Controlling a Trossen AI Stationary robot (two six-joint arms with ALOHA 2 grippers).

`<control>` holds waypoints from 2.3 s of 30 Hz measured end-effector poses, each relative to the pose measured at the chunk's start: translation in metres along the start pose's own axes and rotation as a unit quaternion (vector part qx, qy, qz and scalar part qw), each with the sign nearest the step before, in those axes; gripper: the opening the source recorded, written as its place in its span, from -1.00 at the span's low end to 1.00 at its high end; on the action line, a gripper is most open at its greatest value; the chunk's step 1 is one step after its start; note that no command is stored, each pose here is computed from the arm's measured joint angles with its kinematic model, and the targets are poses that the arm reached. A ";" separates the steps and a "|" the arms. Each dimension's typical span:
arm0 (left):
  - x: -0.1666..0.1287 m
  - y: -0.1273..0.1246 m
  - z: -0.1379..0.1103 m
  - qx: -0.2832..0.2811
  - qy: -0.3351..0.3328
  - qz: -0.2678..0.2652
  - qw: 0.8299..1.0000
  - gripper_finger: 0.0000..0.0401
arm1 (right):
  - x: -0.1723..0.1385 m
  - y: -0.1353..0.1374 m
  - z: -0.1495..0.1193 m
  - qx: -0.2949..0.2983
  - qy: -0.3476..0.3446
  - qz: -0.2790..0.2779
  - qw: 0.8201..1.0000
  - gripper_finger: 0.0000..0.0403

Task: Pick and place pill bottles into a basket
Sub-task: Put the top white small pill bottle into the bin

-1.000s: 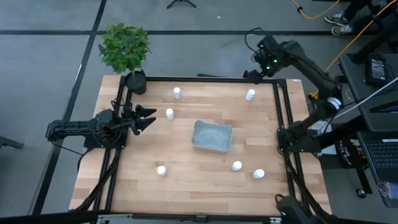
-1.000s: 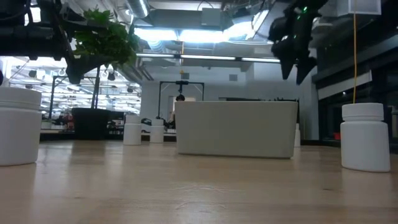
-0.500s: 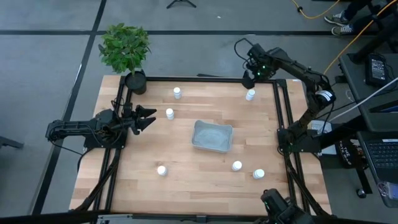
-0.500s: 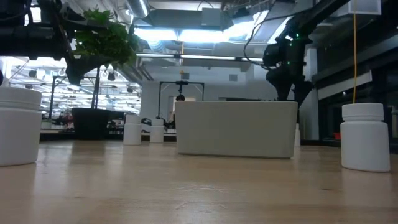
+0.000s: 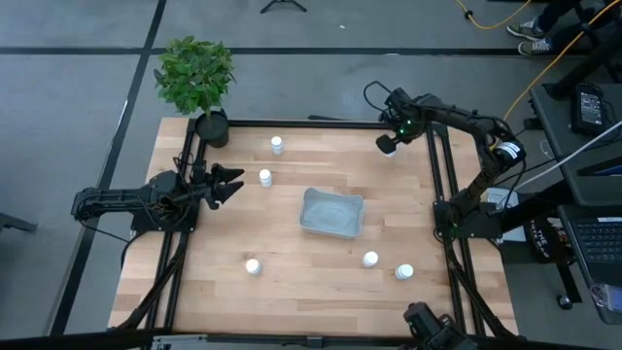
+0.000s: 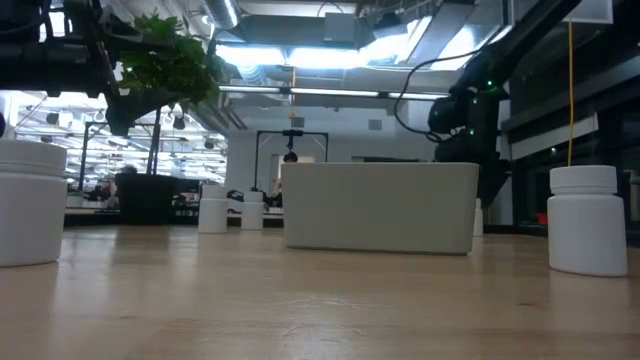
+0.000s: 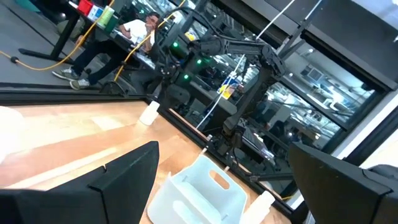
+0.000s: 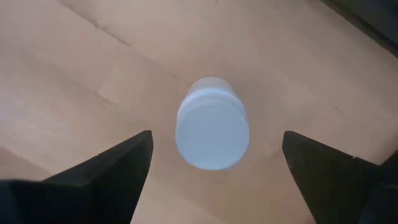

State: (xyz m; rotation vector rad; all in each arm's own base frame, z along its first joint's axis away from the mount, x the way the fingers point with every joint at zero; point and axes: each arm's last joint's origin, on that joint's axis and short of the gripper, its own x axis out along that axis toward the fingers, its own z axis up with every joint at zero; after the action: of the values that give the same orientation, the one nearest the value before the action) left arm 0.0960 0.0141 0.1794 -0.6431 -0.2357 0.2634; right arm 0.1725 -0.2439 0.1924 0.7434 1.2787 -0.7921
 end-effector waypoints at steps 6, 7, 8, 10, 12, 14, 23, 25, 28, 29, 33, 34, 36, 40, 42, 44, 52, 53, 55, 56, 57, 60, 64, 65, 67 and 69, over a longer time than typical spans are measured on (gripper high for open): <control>0.000 0.001 0.000 -0.001 -0.007 0.010 1.000 0.74 | 0.009 0.000 -0.001 -0.003 -0.019 -0.001 1.000 0.78; 0.000 0.001 0.001 -0.001 -0.010 0.013 1.000 0.74 | 0.009 0.000 0.000 -0.004 -0.024 0.000 1.000 0.78; 0.000 0.001 0.001 -0.002 -0.012 0.015 1.000 0.74 | 0.010 -0.001 0.001 -0.004 -0.031 0.000 1.000 0.78; 0.000 0.001 0.001 -0.001 -0.015 0.021 1.000 0.74 | 0.011 0.000 0.003 -0.005 -0.043 0.001 0.999 0.78; 0.000 0.001 0.001 -0.001 -0.016 0.021 1.000 0.74 | 0.011 0.000 0.004 -0.005 -0.051 0.001 0.999 0.78; 0.000 0.001 0.001 -0.001 -0.016 0.021 1.000 0.74 | 0.011 0.000 0.004 -0.004 -0.049 -0.002 0.999 0.78; 0.000 0.001 0.001 -0.001 -0.016 0.022 1.000 0.74 | 0.011 -0.001 0.002 -0.004 -0.040 -0.006 0.999 0.78; 0.000 0.001 0.001 -0.001 -0.015 0.022 1.000 0.74 | 0.011 -0.001 0.002 -0.005 -0.040 -0.006 0.999 0.78; 0.000 0.002 0.001 0.009 -0.016 0.026 0.999 0.74 | 0.011 -0.001 0.002 -0.008 -0.043 -0.011 0.999 0.78; 0.000 0.002 0.001 0.012 -0.018 0.029 0.999 0.74 | 0.011 -0.001 0.003 -0.013 -0.045 -0.017 0.999 0.78; 0.000 0.002 0.001 0.016 -0.021 0.033 0.999 0.74 | 0.016 -0.002 0.004 -0.017 -0.036 -0.020 0.999 0.78; 0.000 0.002 0.001 0.016 -0.021 0.033 0.999 0.74 | 0.018 -0.002 0.003 -0.017 -0.030 -0.020 0.999 0.78; 0.000 0.002 0.001 0.016 -0.020 0.033 0.999 0.74 | 0.022 -0.002 0.004 -0.017 -0.023 -0.020 0.999 0.78; 0.000 0.002 0.001 0.016 -0.020 0.034 0.999 0.74 | 0.025 -0.001 0.004 -0.016 -0.018 -0.020 1.000 0.78; 0.000 0.002 0.001 0.016 -0.020 0.033 0.999 0.74 | 0.025 -0.001 0.004 -0.011 -0.018 -0.020 1.000 0.78; 0.000 0.002 0.001 0.016 -0.020 0.033 0.999 0.74 | 0.025 -0.001 0.003 -0.004 -0.016 -0.020 1.000 0.76; 0.000 0.002 0.001 0.016 -0.020 0.033 0.999 0.74 | 0.025 -0.001 0.001 -0.003 -0.004 -0.021 1.000 0.34; 0.000 0.002 0.001 0.016 -0.020 0.034 0.999 0.74 | 0.025 -0.001 0.001 -0.003 -0.003 -0.021 1.000 0.26; 0.000 0.002 0.001 0.016 -0.020 0.034 0.999 0.74 | 0.025 -0.001 0.000 -0.003 -0.001 -0.021 1.000 0.11; 0.000 0.002 0.001 0.016 -0.020 0.034 0.999 0.74 | 0.025 0.000 0.000 -0.005 -0.001 -0.021 1.000 0.03; 0.000 0.002 0.001 0.016 -0.020 0.034 0.999 0.74 | 0.025 0.000 0.000 -0.006 -0.001 -0.020 1.000 -0.04; 0.000 0.002 0.001 0.016 -0.019 0.034 0.999 0.74 | 0.024 0.003 0.000 -0.010 -0.001 -0.022 1.000 -0.14; 0.000 0.004 -0.001 0.019 -0.014 0.044 0.999 0.74 | 0.024 0.006 0.000 -0.016 -0.001 -0.021 1.000 -0.14; 0.000 0.004 -0.001 0.020 -0.014 0.048 0.999 0.74 | 0.024 0.007 0.000 -0.017 -0.001 -0.020 1.000 -0.14; 0.000 0.005 -0.001 0.021 -0.015 0.054 0.998 0.74 | 0.025 0.010 -0.001 -0.021 -0.001 -0.020 1.000 -0.10; 0.000 0.005 -0.002 0.022 -0.016 0.060 0.998 0.74 | 0.025 0.013 -0.001 -0.026 0.000 -0.016 1.000 -0.05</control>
State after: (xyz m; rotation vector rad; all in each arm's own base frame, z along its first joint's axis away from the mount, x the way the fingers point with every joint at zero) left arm 0.0953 0.0173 0.1748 -0.6103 -0.2211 0.3936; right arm 0.1854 -0.2386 0.1684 0.6830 1.3091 -0.7819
